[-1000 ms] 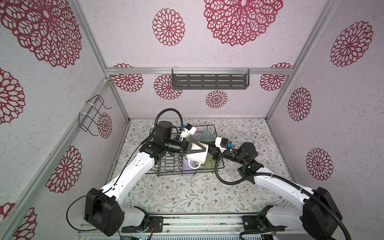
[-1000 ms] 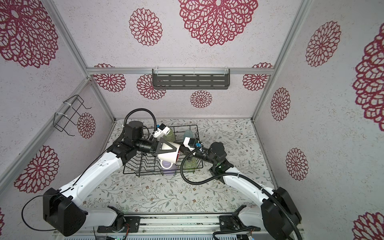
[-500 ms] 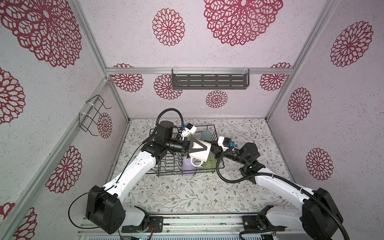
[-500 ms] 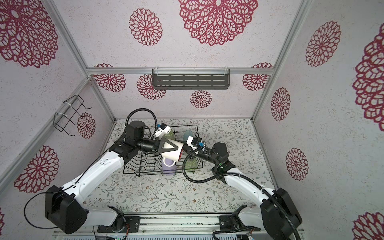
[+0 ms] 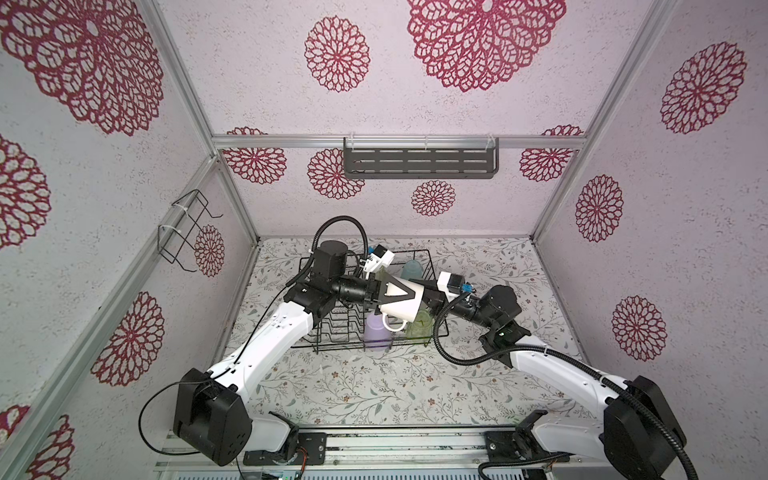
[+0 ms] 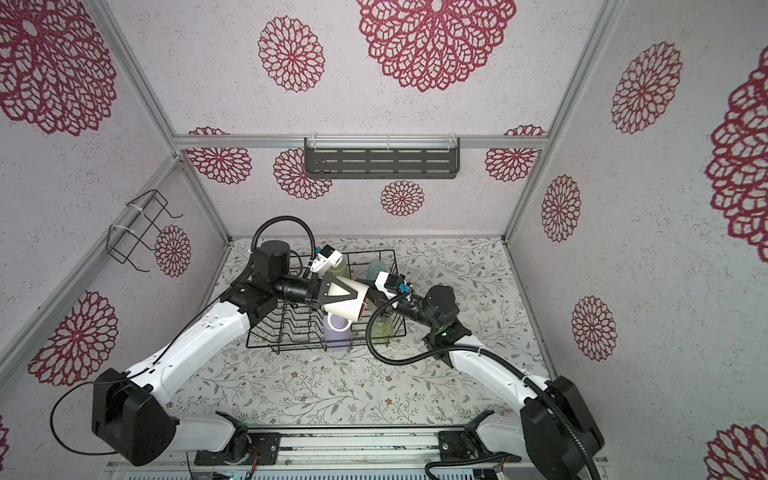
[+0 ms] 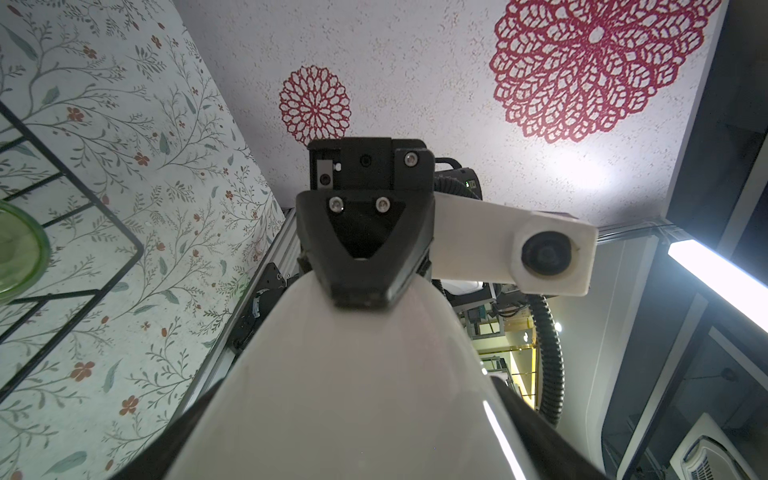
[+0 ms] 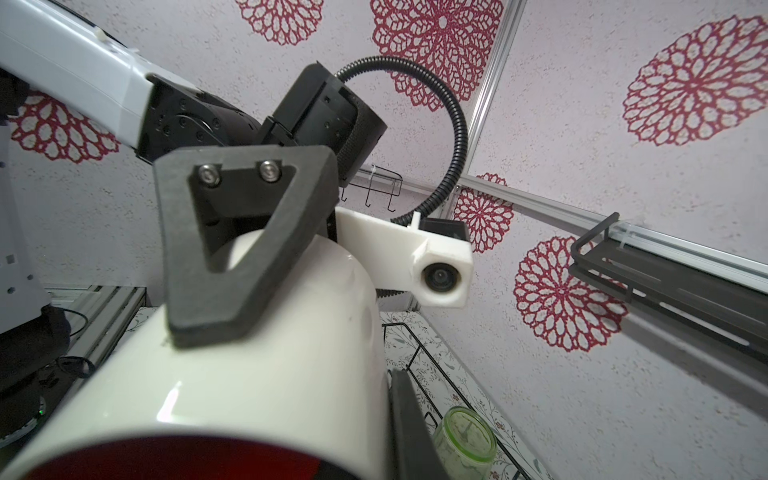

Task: Load the cups into the dish rack
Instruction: 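Grasp the mug base with the left gripper while the right gripper holds it, then open and withdraw the right gripper while the left lowers the mug into the rack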

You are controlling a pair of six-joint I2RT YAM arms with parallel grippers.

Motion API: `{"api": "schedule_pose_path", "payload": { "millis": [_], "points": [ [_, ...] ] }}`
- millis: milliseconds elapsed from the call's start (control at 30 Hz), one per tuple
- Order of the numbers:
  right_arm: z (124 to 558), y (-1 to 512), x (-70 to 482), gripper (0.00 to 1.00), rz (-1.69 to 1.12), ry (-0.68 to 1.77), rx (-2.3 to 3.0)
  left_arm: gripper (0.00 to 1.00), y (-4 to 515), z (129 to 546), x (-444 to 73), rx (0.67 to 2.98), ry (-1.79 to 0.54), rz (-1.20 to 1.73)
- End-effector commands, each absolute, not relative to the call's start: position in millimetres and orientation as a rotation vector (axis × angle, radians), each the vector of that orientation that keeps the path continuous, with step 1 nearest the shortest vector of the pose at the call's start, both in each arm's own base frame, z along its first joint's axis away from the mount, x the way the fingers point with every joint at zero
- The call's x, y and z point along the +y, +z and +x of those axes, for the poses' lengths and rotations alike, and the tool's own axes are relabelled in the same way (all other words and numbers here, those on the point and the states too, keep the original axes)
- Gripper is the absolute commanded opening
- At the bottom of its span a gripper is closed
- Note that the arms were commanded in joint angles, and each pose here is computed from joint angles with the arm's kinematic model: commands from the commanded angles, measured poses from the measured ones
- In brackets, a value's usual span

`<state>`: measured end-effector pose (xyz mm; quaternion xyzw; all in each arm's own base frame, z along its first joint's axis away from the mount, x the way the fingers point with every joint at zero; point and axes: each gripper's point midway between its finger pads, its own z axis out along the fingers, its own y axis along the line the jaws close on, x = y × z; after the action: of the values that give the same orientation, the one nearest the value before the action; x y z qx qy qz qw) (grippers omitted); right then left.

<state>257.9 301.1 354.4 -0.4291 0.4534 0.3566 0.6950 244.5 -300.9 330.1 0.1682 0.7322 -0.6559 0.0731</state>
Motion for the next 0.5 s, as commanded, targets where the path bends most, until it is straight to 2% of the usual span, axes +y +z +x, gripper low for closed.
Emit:
{"api": "schedule_pose_path", "payload": {
  "millis": [0,67,233,467],
  "points": [
    [261,394,282,0.05,-0.839,0.728,0.918,0.69,329,253,-299,2.188,-1.963,0.483],
    [265,393,280,0.11,-0.824,0.708,0.932,0.68,327,257,-297,2.192,-1.952,0.463],
    [275,388,275,0.41,-0.791,0.650,0.973,0.62,313,269,-291,2.242,-1.923,0.384],
    [286,386,265,0.67,-0.734,0.602,1.048,0.59,301,287,-276,2.283,-1.824,0.298]
  ]
}}
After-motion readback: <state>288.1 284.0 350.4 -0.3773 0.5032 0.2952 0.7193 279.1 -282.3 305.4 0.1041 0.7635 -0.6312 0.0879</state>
